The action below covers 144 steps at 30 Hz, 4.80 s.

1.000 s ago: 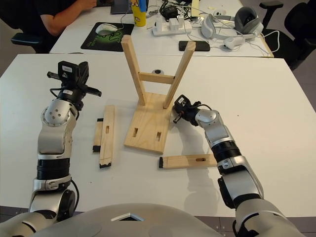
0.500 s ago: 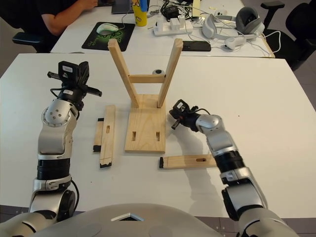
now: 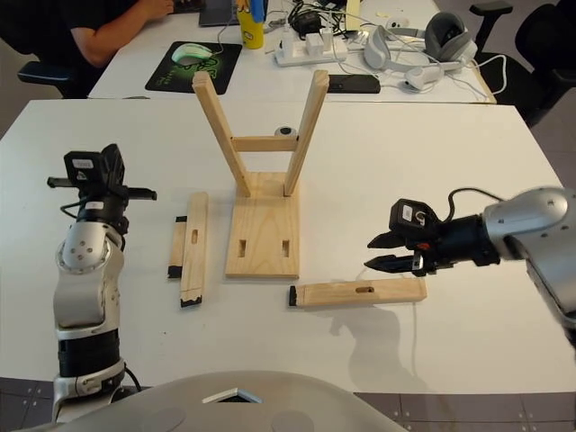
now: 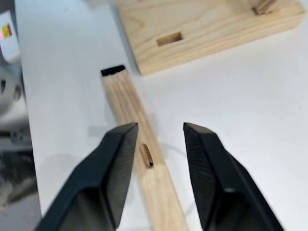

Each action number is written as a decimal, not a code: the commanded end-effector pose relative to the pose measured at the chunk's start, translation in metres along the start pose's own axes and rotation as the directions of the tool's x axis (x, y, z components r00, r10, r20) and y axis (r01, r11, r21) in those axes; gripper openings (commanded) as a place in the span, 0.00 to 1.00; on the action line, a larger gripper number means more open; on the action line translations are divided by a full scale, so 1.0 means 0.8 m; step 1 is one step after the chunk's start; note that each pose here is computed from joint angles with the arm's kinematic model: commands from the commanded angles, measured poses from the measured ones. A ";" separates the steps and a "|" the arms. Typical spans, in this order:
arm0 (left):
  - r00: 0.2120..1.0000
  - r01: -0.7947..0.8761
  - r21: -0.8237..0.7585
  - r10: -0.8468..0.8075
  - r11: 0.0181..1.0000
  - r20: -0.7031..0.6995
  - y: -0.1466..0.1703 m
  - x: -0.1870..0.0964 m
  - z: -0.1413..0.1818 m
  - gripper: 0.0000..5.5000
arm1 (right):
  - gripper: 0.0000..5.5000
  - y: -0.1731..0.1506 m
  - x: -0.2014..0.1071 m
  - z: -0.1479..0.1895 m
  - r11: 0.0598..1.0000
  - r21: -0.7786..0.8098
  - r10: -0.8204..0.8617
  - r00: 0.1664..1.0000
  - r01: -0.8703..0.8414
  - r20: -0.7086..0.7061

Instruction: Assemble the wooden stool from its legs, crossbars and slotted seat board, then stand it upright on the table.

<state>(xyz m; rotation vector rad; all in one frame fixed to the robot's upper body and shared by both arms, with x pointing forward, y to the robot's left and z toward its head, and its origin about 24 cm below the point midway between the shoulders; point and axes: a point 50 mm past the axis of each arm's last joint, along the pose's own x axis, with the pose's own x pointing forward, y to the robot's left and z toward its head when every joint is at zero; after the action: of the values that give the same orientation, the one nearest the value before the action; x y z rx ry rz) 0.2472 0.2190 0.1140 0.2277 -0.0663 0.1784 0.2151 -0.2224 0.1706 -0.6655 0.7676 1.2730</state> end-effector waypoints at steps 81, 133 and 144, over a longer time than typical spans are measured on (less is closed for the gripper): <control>0.972 0.208 -0.034 -0.211 0.977 -0.108 0.025 0.028 -0.007 0.00 | 0.68 -0.108 0.010 0.058 0.636 -0.476 -0.495 0.795 0.607 0.351; 0.524 0.485 -0.397 -0.622 0.779 -0.582 0.016 -0.062 -0.085 0.45 | 0.68 -0.013 0.107 -0.087 0.276 0.890 -0.905 0.409 0.362 0.114; 0.585 0.503 -0.166 -0.475 0.848 -0.657 0.052 -0.034 -0.091 0.45 | 0.68 -0.009 0.115 -0.084 0.300 0.865 -0.895 0.431 0.403 0.110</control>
<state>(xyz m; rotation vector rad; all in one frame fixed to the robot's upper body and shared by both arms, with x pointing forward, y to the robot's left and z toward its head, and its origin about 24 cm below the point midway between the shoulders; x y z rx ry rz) 0.2195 0.2607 0.0582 0.1614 0.6777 -0.3488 0.2241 -0.2273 0.0558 0.1670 0.2889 0.1466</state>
